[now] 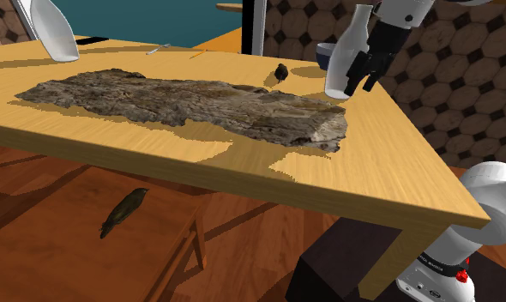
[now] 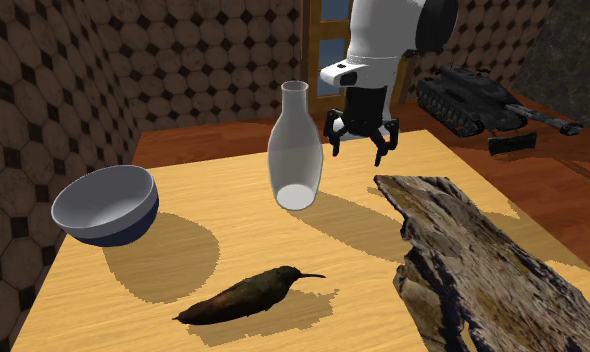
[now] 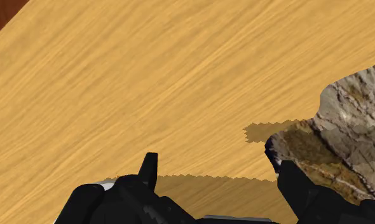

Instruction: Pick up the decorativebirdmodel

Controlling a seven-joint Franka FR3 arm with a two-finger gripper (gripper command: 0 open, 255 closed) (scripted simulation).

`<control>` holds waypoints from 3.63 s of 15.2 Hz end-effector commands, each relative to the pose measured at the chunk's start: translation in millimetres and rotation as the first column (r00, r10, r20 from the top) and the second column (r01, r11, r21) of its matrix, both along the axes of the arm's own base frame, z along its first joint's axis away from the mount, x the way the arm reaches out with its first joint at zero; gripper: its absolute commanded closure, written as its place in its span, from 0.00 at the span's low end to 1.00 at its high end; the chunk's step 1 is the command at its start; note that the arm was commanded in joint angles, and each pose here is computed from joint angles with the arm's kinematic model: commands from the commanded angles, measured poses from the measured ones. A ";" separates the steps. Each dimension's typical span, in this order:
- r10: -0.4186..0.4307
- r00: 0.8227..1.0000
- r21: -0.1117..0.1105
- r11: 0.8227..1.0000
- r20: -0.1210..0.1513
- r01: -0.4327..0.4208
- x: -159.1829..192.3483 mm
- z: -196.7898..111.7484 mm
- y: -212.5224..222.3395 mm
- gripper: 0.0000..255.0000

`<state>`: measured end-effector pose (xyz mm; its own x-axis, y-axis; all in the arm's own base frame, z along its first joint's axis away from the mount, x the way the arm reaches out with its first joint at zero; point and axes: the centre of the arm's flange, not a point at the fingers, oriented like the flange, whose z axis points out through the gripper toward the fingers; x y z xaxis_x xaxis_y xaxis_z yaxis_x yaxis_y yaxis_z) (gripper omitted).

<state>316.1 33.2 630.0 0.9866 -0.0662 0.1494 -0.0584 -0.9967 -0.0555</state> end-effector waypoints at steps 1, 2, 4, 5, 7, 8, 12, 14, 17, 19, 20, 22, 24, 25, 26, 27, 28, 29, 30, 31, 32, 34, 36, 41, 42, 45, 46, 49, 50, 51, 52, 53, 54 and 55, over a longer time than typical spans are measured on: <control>0.000 1.000 0.000 1.000 0.000 0.000 0.0 0.0 0.0 0.00; -0.023 1.000 0.007 1.000 0.000 0.023 13.0 -0.1 0.8 0.00; -0.069 0.998 0.020 0.997 -0.002 0.069 39.1 -0.3 1.4 0.00; -0.092 0.996 0.027 0.995 -0.003 0.092 52.1 -0.4 1.3 0.00; -0.138 0.990 0.040 0.990 -0.005 0.138 78.2 -0.7 0.1 0.00; -0.161 0.987 0.047 0.986 -0.006 0.161 91.2 -0.8 -0.9 0.00; -0.251 0.968 0.072 0.965 -0.013 0.251 142.9 -1.6 -8.0 0.00; -0.295 0.955 0.085 0.952 -0.017 0.295 168.4 -2.0 -13.3 0.00; -0.360 0.933 0.104 0.927 -0.025 0.360 206.2 -2.9 -23.4 0.00; -0.402 0.915 0.116 0.908 -0.031 0.403 231.0 -3.7 -31.6 0.00; -0.423 0.906 0.122 0.898 -0.034 0.424 243.2 -4.1 -36.1 0.00; -0.464 0.885 0.133 0.875 -0.040 0.465 267.3 -5.0 -46.0 0.00; -0.503 0.863 0.144 0.851 -0.047 0.505 291.0 -6.1 -57.0 0.00; -0.523 0.851 0.150 0.838 -0.051 0.524 302.6 -6.7 -62.8 0.00; -0.542 0.839 0.155 0.825 -0.055 0.543 314.1 -7.4 -69.0 0.00; -0.561 0.826 0.161 0.811 -0.059 0.562 325.5 -8.1 -75.4 0.00; -0.571 0.819 0.163 0.804 -0.061 0.572 331.5 -8.5 -78.9 0.00; -0.571 0.819 0.163 0.804 -0.061 0.572 331.5 -13.8 -78.9 0.00; -0.571 0.819 0.163 0.804 -0.061 0.572 331.4 -19.1 -78.9 0.00; -0.571 0.819 0.163 0.804 -0.061 0.572 331.5 -24.3 -78.9 0.00; -0.571 0.819 0.163 0.804 -0.061 0.572 331.5 -29.6 -78.9 0.00; -0.571 0.819 0.163 0.804 -0.061 0.572 331.5 -40.2 -78.9 0.00; -0.571 0.819 0.163 0.804 -0.061 0.572 331.5 -48.5 -78.9 0.00; -0.570 0.819 0.164 0.804 -0.062 0.572 336.1 -54.0 -83.0 1.00; -0.570 0.819 0.163 0.804 -0.062 0.572 338.0 -47.7 -86.0 1.00; -0.570 0.819 0.163 0.804 -0.062 0.572 341.0 -51.5 -87.6 1.00; -0.570 0.819 0.163 0.804 -0.062 0.572 341.8 -49.8 -88.1 1.00; -0.571 0.819 0.163 0.804 -0.061 0.572 331.5 -37.9 -78.9 1.00; -0.571 0.819 0.163 0.804 -0.061 0.572 331.5 -32.7 -78.9 1.00; -0.571 0.819 0.163 0.804 -0.061 0.572 331.5 -27.4 -78.9 1.00; -0.571 0.819 0.163 0.804 -0.061 0.572 331.5 -22.1 -78.9 1.00; -0.571 0.819 0.163 0.804 -0.061 0.572 331.5 -16.8 -78.9 1.00; -0.571 0.819 0.163 0.804 -0.061 0.572 331.5 -11.5 -78.9 1.00; -0.571 0.819 0.163 0.804 -0.061 0.572 331.5 -6.3 -78.9 1.00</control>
